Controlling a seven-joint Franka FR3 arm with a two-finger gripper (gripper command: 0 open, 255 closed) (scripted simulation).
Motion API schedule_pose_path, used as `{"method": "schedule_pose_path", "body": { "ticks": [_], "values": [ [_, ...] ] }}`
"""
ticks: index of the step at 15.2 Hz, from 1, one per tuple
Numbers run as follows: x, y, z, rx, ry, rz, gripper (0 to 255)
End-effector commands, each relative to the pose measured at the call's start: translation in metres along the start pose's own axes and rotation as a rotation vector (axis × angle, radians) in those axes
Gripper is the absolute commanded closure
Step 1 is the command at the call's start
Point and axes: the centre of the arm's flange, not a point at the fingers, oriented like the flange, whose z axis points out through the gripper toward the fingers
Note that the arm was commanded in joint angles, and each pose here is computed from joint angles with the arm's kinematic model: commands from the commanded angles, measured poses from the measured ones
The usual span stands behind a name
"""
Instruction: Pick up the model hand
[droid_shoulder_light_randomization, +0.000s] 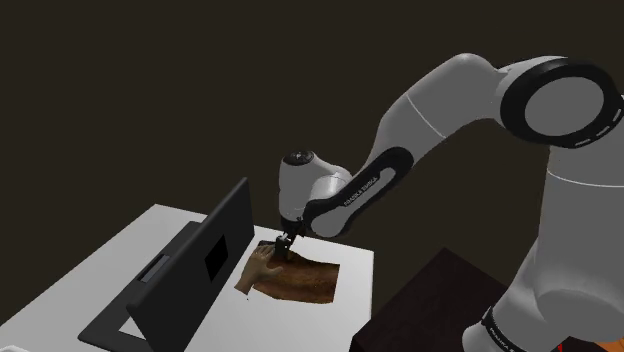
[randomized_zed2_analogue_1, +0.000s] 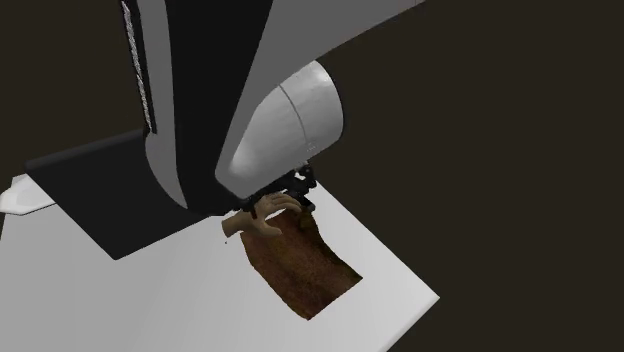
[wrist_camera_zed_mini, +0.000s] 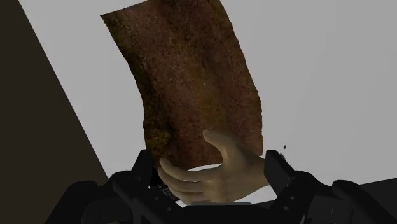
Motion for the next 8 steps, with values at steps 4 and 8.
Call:
{"method": "schedule_pose_path", "body": {
  "ticks": [4,8],
  "values": [
    [0.029,-0.030,0.052,-0.022,0.012,-0.031,0],
    [0.053,-0.054,0.093,-0.040,0.021,-0.056,0]
  ]
}}
